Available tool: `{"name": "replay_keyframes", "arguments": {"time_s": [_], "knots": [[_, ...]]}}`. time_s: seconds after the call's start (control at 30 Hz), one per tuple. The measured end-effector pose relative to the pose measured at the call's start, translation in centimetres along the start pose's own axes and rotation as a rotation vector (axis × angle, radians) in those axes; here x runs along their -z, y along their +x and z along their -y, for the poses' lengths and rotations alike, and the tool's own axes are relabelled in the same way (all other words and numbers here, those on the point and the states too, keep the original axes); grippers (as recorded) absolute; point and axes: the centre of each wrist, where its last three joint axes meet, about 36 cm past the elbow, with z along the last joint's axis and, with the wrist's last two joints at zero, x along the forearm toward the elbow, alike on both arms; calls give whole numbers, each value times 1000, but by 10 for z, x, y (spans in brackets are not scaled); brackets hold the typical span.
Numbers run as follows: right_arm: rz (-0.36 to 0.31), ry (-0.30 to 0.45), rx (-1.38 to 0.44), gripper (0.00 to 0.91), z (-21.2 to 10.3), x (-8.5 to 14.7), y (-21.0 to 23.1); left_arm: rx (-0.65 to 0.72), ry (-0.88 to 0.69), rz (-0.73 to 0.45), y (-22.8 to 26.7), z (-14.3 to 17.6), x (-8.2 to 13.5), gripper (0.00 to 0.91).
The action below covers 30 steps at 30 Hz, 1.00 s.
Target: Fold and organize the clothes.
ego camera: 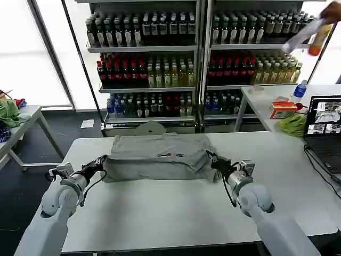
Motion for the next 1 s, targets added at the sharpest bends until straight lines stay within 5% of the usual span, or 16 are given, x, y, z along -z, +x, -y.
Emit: {"name": "replay_keyframes", "arguments": {"time_s": [0.03,0.07,0.1,0.13,0.6,1.0], "knots": [[-3,7,-2,353,0,1,-5,0,0,-5,-2,-1,-1,10],[-10,14,-3,907,0,1,-9,1,-1,-9,-3,-1,-2,121],[-17,23,-4,907,0,1,-14,0,-2,-13,-5,-1,-3,715],[-27,31,-4,907,0,0,-18,-1,-3,-17,-7,-1,-4,907],[-64,91,-48,907,3,-1,-31,33,-26,-37,-5,-15,-9,907],[-44,146,-67,907,11,6,11,34,-46,-51,18,-4,-18,907]]}}
